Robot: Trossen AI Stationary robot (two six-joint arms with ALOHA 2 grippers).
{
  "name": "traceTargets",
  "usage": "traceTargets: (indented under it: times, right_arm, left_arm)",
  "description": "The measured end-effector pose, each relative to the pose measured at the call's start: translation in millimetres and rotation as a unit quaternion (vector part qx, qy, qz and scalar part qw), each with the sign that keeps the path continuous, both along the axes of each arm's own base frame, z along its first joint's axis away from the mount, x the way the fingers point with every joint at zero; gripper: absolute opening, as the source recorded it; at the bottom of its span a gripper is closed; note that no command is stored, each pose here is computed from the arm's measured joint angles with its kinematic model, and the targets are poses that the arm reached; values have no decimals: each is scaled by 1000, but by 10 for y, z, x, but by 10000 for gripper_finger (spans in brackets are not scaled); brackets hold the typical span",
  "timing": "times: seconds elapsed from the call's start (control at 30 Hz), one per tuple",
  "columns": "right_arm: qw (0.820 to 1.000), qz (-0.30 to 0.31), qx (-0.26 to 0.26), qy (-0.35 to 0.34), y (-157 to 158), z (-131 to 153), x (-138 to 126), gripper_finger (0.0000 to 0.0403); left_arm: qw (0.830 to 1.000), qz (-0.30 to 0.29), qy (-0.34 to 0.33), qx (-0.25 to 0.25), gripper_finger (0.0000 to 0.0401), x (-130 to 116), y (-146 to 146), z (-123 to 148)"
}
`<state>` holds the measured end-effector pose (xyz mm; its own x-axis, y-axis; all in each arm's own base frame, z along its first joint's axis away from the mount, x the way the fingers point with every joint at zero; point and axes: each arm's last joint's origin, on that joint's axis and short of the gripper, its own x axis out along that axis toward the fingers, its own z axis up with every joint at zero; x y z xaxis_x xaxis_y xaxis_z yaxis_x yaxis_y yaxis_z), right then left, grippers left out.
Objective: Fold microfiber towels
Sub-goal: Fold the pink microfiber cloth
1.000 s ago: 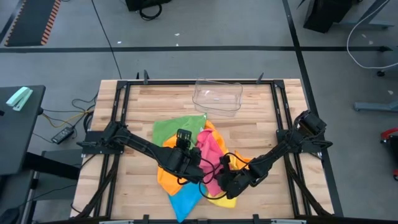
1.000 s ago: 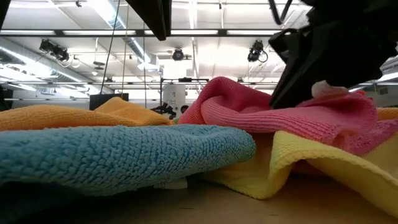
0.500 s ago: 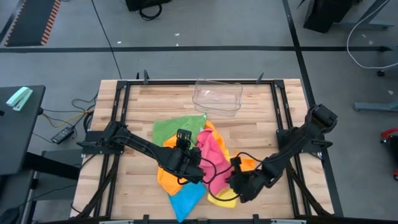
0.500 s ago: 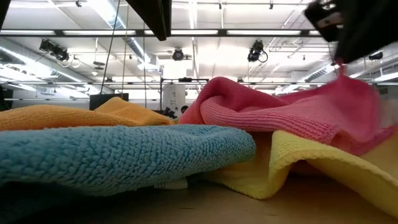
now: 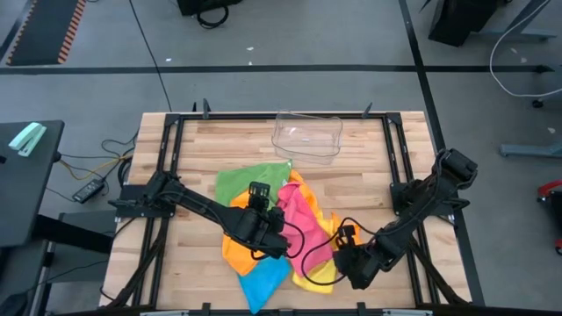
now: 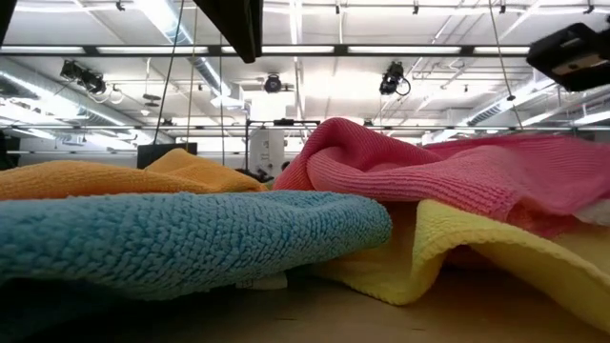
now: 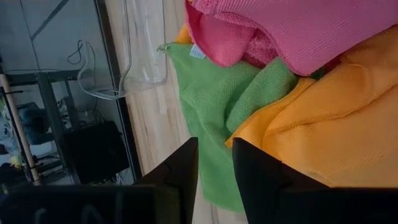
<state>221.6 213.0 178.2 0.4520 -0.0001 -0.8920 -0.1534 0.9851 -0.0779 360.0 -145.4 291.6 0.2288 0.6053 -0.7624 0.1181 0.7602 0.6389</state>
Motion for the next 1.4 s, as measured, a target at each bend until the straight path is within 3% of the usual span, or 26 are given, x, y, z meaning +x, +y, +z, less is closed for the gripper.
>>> traceTargets:
  times: [0.3,0.5,0.77,0.93,1.1,1.4]
  right_arm:
    - [998,10,-9,-53,36,110,-19,77]
    - [993,42,-65,-88,117,-36,60,135]
    - [980,98,-149,-86,225,-384,120,190]
    - [961,138,-224,-82,305,-548,21,196]
    - [938,139,-302,-93,301,-587,-80,194]
    - [929,132,-323,-122,286,-434,-114,193]
  left_arm:
    - [1000,0,5,-23,107,-6,-30,-9]
    - [1000,0,6,-22,107,-2,-24,-8]
    - [1000,1,5,-23,107,-2,-24,-8]
    - [1000,1,5,-23,107,-1,-24,-8]
    - [1000,1,4,-23,107,-1,-24,-9]
    - [1000,0,3,-24,107,5,-27,-10]
